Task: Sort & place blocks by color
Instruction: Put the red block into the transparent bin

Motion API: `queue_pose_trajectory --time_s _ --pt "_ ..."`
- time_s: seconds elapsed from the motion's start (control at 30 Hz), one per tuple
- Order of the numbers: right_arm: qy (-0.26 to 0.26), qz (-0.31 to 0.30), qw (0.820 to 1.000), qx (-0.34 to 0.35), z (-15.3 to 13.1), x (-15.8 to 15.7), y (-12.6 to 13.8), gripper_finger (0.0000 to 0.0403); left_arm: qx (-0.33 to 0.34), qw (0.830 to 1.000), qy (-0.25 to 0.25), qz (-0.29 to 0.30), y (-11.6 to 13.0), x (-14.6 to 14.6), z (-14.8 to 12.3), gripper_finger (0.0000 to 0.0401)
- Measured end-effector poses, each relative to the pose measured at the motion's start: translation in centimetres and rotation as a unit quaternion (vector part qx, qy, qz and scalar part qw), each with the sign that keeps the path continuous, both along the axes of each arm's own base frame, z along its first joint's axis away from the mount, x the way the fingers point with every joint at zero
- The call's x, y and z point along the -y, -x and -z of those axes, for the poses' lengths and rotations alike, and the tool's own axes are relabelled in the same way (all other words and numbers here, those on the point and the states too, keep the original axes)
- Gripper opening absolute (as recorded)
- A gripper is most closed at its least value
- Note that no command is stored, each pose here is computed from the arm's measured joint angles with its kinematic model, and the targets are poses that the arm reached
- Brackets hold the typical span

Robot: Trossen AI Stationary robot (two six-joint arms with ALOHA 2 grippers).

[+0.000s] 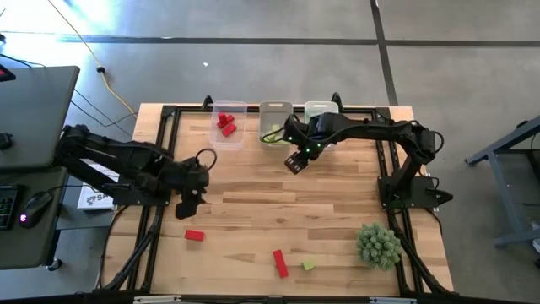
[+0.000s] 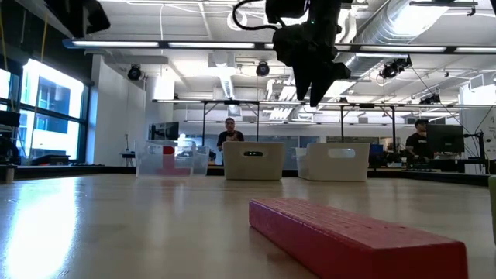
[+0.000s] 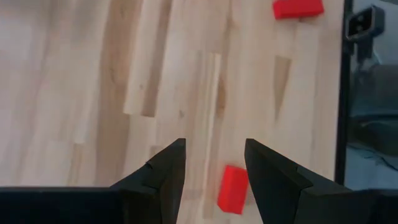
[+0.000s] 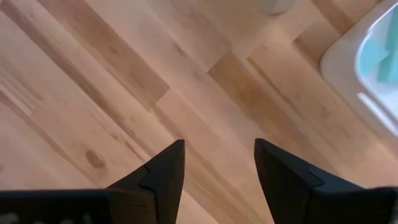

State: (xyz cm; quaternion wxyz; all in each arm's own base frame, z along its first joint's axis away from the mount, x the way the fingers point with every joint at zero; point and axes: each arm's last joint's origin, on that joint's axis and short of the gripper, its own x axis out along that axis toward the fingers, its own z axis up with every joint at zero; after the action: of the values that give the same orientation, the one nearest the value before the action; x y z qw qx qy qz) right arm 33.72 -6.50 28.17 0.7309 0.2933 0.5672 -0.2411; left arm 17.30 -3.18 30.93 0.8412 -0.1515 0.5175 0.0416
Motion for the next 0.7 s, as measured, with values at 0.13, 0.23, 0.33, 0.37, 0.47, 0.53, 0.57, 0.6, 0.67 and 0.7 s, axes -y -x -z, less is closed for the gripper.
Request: queue_pose_trajectory --time_s 0.13,0.23,0.33,0.37,0.47,0.53,0.57,0.6,0.67,0.7 --pt "0.003 -0.008 1.000 -0.001 0.0 -1.1 -0.2 0.0181 -0.004 1.000 0.010 0.010 0.5 1.5 0.0 0.0152" --pt "0.019 -0.004 1.000 -0.003 0.0 -1.9 -0.3 0.0181 -0.009 1.000 0.027 0.000 0.7 2.3 0.0 0.0152" --pt "0.028 0.001 1.000 -0.004 0.0 -2.7 -0.4 0.0181 -0.015 0.999 0.045 -0.017 0.9 2.9 0.0 0.0152" --pt "0.030 0.003 1.000 -0.003 0.0 -2.9 -0.4 0.0181 -0.018 0.998 0.050 -0.021 1.0 3.1 0.0 0.0152" --pt "0.032 0.000 0.999 -0.002 0.0 -3.7 -0.5 0.0181 -0.032 0.997 0.058 -0.025 1.5 3.7 0.1 0.0156" --pt "0.031 0.004 1.000 0.000 0.0 -4.0 -0.6 0.0181 -0.050 0.997 0.060 -0.027 1.9 4.0 0.2 0.0165" --pt "0.031 0.006 1.000 0.002 0.0 -4.2 -0.6 0.0181 -0.059 0.996 0.059 -0.024 2.2 4.2 0.3 0.0171" --pt "0.031 0.006 0.999 0.004 0.0 -4.4 -0.7 0.0181 -0.066 0.996 0.057 -0.022 2.3 4.5 0.4 0.0178" --pt "0.035 0.009 0.999 0.009 -0.1 -4.7 -0.8 0.0181 -0.076 0.996 0.049 -0.013 2.7 4.8 0.5 0.0193" --pt "0.039 0.012 0.999 0.011 -0.1 -4.9 -0.8 0.0181 -0.076 0.996 0.042 -0.006 2.8 5.0 0.5 0.0201"
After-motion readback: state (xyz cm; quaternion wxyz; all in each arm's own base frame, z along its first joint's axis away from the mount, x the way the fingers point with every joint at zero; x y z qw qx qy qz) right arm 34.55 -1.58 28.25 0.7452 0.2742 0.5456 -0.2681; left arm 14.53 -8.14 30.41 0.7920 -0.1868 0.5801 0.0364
